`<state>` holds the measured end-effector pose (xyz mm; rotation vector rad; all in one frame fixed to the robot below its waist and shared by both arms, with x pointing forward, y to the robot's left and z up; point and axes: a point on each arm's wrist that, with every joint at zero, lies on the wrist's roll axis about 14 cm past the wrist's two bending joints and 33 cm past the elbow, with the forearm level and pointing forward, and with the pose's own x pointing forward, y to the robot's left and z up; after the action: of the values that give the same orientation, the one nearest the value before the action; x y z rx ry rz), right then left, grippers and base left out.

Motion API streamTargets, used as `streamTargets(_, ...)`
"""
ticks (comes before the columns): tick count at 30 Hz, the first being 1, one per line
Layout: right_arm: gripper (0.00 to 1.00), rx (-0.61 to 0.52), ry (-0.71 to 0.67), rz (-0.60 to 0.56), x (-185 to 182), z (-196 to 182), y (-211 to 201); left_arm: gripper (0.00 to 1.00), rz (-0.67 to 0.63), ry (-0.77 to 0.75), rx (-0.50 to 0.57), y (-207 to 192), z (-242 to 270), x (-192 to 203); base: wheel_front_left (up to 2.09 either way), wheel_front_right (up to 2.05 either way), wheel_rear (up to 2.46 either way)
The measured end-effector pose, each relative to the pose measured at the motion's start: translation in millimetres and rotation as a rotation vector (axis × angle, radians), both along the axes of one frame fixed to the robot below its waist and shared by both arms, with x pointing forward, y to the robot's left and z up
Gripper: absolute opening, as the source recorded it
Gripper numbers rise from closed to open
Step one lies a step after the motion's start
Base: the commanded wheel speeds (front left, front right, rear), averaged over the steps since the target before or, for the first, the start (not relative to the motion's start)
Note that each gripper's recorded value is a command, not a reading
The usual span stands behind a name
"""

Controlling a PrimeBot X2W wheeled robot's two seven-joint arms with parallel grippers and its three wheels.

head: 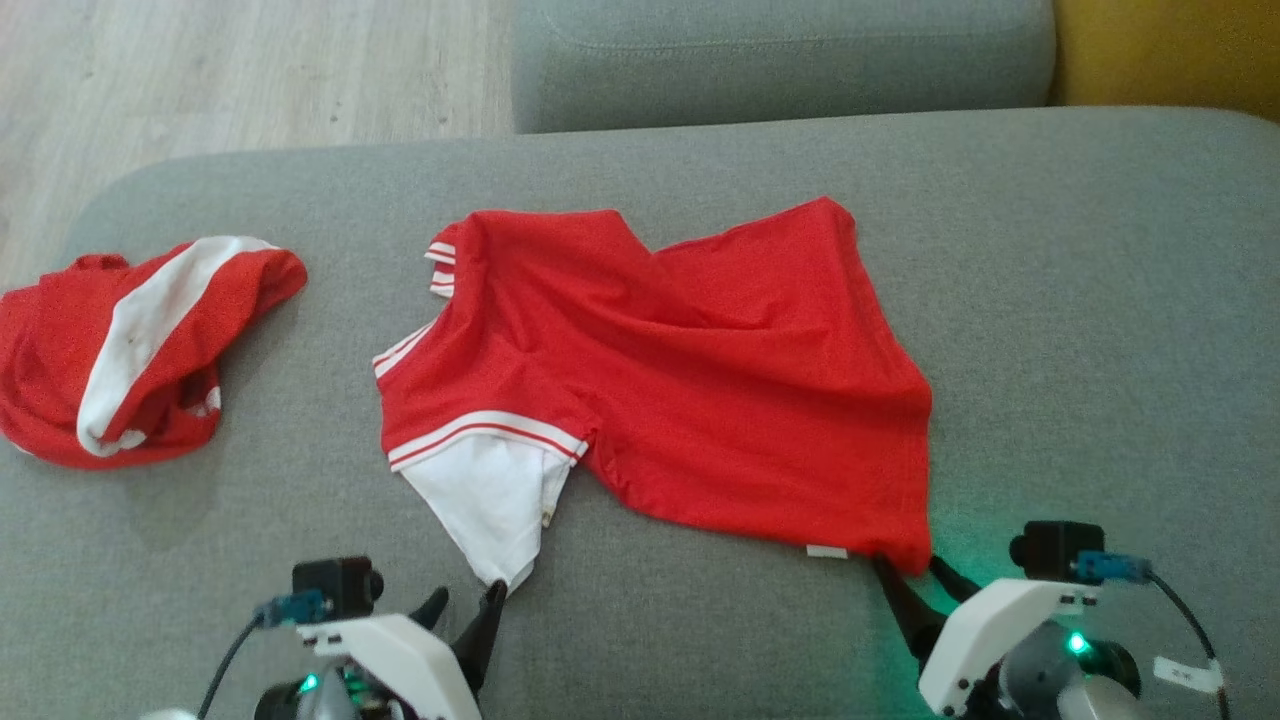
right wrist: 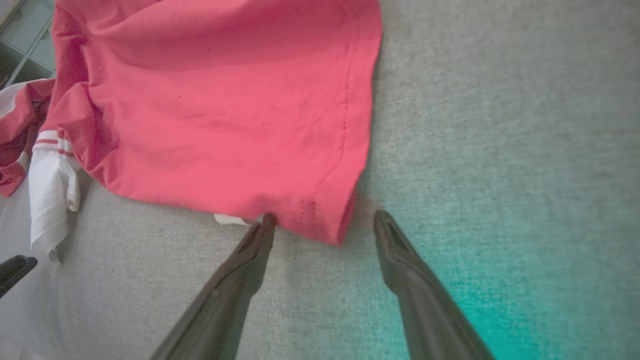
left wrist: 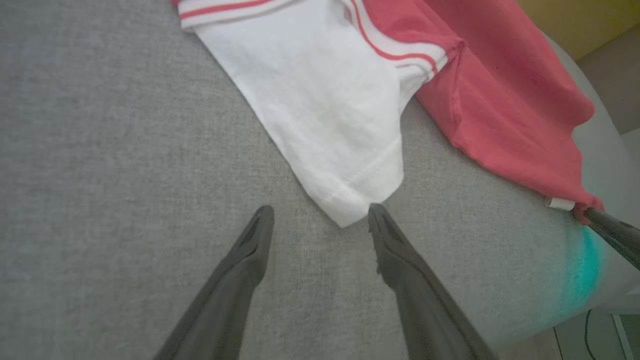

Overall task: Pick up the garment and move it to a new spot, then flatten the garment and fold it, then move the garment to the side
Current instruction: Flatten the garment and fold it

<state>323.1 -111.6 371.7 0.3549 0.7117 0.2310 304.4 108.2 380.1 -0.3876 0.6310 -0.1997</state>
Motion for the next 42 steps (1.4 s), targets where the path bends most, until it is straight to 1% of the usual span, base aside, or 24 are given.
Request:
streamTargets(2,1.00,0.007,0.029,0.014,-2.3,-4.9,4.1,1.00,-0.010,0.009,0.006,-1.0,-1.3,4.8,0.00,0.00,0.00)
streamTargets(4,1.00,0.010,0.029,0.022,0.7,-4.9,7.2,1.00,-0.027,0.005,0.001,-4.2,-0.6,10.2,0.00,0.00,0.00)
streamTargets(9,1.00,0.011,0.018,0.029,11.7,-3.3,10.7,1.00,-0.096,0.062,-0.001,-19.9,-10.9,12.0,0.00,0.00,0.00)
streamTargets(12,1.00,0.014,0.026,0.033,11.5,-5.5,12.7,1.00,-0.114,0.064,0.003,-25.0,-11.6,17.2,0.00,0.00,0.00)
streamTargets(13,0.98,0.019,0.025,0.033,12.3,-5.3,13.6,0.95,-0.115,0.064,0.004,-25.6,-11.8,18.5,0.00,0.00,0.00)
streamTargets(14,0.86,0.020,0.025,0.034,13.3,-5.5,14.4,0.68,-0.115,0.064,0.005,-25.7,-12.2,19.8,0.00,0.00,0.00)
streamTargets(15,0.72,0.024,0.026,0.035,13.9,-5.7,15.3,0.45,-0.114,0.061,0.006,-25.8,-12.1,21.4,0.00,0.00,0.00)
streamTargets(16,0.47,0.031,0.025,0.032,14.5,-5.7,16.2,0.08,-0.114,0.059,0.007,-25.8,-12.2,22.2,0.00,0.00,0.00)
streamTargets(17,0.20,0.039,0.028,0.032,14.1,-6.3,17.8,0.00,-0.112,0.058,0.007,-25.5,-12.5,22.3,0.00,0.00,0.00)
streamTargets(18,0.00,0.048,0.023,0.030,14.1,-6.1,19.5,0.00,-0.115,0.062,0.008,-25.8,-13.7,21.0,0.00,0.00,0.00)
streamTargets(20,0.00,0.055,0.029,0.042,11.1,-8.0,24.7,0.00,-0.120,0.061,0.009,-25.5,-14.1,19.5,0.00,0.00,0.00)
streamTargets(23,0.00,0.086,-0.010,0.030,14.5,-1.0,28.6,0.00,-0.114,0.033,0.008,-24.3,-8.2,21.7,0.00,0.00,0.00)
streamTargets(27,0.00,0.121,-0.127,0.017,27.3,23.8,30.9,0.00,-0.118,-0.059,0.021,-19.8,13.7,31.6,0.00,0.00,0.00)
streamTargets(29,0.00,0.135,-0.191,0.013,37.2,39.4,29.2,0.00,-0.132,-0.111,0.051,-13.4,26.9,38.0,0.00,0.00,0.00)
streamTargets(32,0.00,0.156,-0.288,0.010,59.3,67.1,24.4,0.00,-0.182,-0.141,0.131,2.3,39.5,49.6,0.00,0.00,0.00)
streamTargets(34,0.00,0.154,-0.344,0.028,79.0,86.8,22.4,0.00,-0.222,-0.162,0.202,14.5,52.6,69.5,0.00,0.00,0.00)
streamTargets(37,0.00,0.155,-0.422,0.051,117.4,121.9,19.0,0.00,-0.270,-0.224,0.317,29.1,87.5,117.7,0.00,0.00,0.00)
streamTargets(39,0.00,0.152,-0.471,0.066,145.0,146.0,18.1,0.00,-0.274,-0.264,0.371,36.2,111.8,153.5,0.00,0.00,0.00)
streamTargets(40,0.00,0.133,-0.493,0.081,158.1,155.5,18.3,0.00,-0.274,-0.272,0.394,38.6,120.3,169.1,0.00,0.00,0.00)
streamTargets(42,0.00,0.149,-0.519,0.066,185.9,173.9,14.9,0.00,-0.273,-0.283,0.429,40.7,132.4,198.4,0.00,0.00,0.00)
